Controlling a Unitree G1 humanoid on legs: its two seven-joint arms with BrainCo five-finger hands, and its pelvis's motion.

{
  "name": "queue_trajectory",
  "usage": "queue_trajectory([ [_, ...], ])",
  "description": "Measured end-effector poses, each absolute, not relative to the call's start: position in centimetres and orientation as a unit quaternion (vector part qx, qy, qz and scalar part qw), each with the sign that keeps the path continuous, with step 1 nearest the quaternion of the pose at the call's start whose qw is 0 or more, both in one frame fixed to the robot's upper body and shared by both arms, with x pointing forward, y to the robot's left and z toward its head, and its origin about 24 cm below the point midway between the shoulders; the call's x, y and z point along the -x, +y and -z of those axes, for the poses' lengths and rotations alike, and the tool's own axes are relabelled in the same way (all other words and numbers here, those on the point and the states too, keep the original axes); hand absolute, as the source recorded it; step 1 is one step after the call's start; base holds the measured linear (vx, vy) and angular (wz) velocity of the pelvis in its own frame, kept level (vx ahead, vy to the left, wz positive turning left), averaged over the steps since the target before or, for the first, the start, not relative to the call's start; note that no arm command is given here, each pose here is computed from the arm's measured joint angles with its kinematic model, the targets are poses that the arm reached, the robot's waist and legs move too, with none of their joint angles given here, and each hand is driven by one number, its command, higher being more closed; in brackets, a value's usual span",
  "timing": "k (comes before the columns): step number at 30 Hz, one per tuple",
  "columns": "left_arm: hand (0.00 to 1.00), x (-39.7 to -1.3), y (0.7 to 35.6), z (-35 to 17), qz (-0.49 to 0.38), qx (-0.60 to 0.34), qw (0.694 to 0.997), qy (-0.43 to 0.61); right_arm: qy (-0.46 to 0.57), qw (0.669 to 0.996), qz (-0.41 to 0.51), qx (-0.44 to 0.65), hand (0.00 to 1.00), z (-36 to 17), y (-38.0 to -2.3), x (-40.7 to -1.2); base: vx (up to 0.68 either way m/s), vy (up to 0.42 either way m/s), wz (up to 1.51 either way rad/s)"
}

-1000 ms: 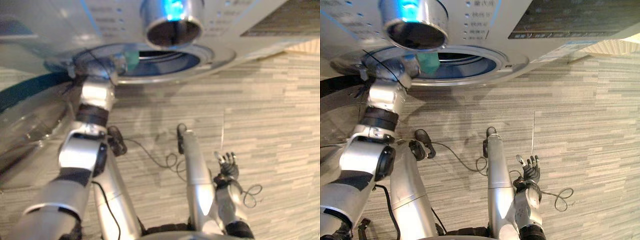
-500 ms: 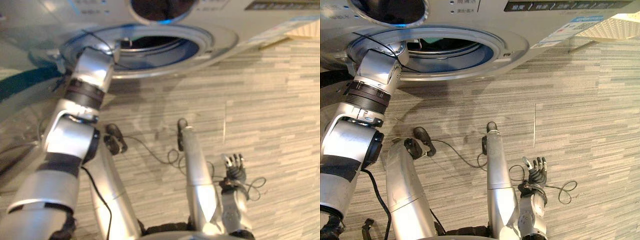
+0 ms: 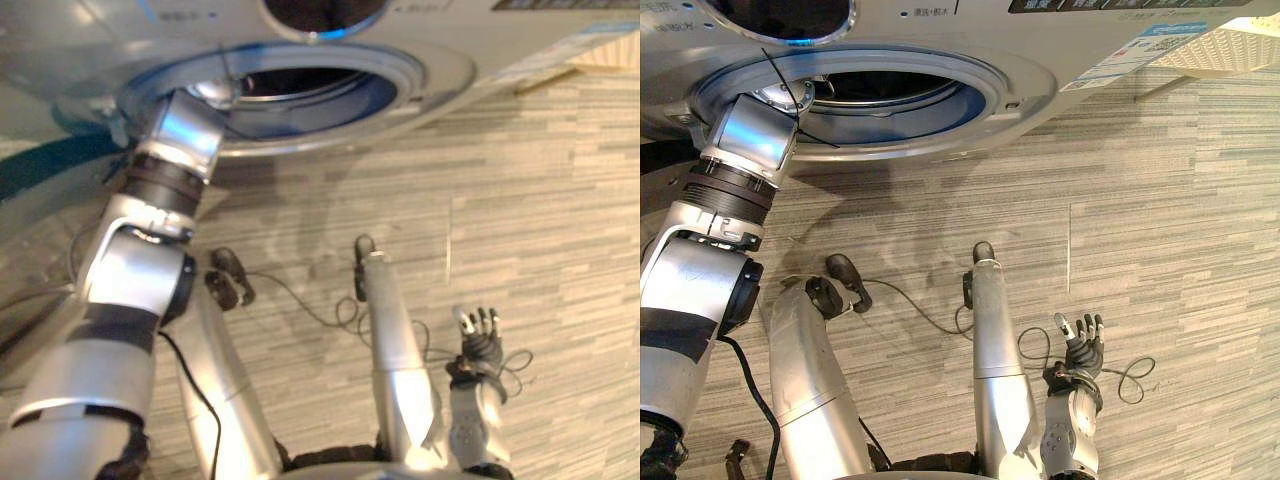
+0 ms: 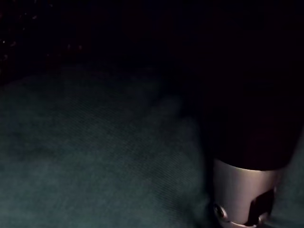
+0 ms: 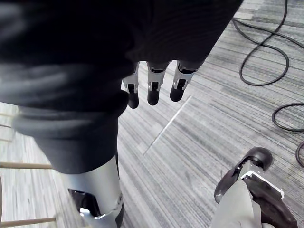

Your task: Pick up the laundry basket with both hands and put the clothes into the washing machine.

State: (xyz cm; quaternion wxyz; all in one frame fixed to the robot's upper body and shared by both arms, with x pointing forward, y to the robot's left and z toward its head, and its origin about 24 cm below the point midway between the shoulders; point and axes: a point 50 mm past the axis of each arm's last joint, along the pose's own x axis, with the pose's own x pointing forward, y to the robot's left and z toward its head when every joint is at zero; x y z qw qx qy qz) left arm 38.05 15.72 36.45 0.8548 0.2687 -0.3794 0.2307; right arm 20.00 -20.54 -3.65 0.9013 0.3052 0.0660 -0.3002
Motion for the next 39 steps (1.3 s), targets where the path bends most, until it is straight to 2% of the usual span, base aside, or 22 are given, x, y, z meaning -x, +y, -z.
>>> queue_trajectory([
  [8, 0.0, -38.0, 15.5, -36.7, -0.23, -0.268, 0.854, -0.383, 0.068, 0.901, 0.301, -0.305, 0.0, 3.7, -20.5, -20.0, 0.0, -0.001, 0.0],
  [13, 0.0, -37.3, 14.5, -38.9, -0.217, -0.277, 0.842, -0.41, 0.071, 0.9, 0.302, -0.305, 0.0, 3.9, -20.5, -19.9, -0.01, 0.006, -0.07],
  [16, 0.0, -37.6, 14.1, -39.0, -0.183, -0.297, 0.849, -0.396, 0.072, 0.902, 0.298, -0.305, 0.0, 3.8, -20.3, -20.0, -0.01, 0.019, -0.07],
  [20, 0.0, -38.6, 14.9, -38.5, -0.139, -0.304, 0.874, -0.353, 0.076, 0.901, 0.291, -0.312, 0.0, 3.9, -19.9, -20.1, -0.01, 0.013, -0.18],
  [32, 0.0, -40.4, 17.4, -36.0, -0.131, -0.339, 0.897, -0.253, 0.088, 0.906, 0.267, -0.318, 0.0, 4.0, -18.6, -20.2, 0.01, 0.008, -0.06],
  [39, 0.0, -40.1, 18.4, -36.8, -0.152, -0.306, 0.905, -0.253, 0.09, 0.906, 0.265, -0.318, 0.0, 4.1, -18.6, -20.2, 0.0, 0.0, 0.0],
])
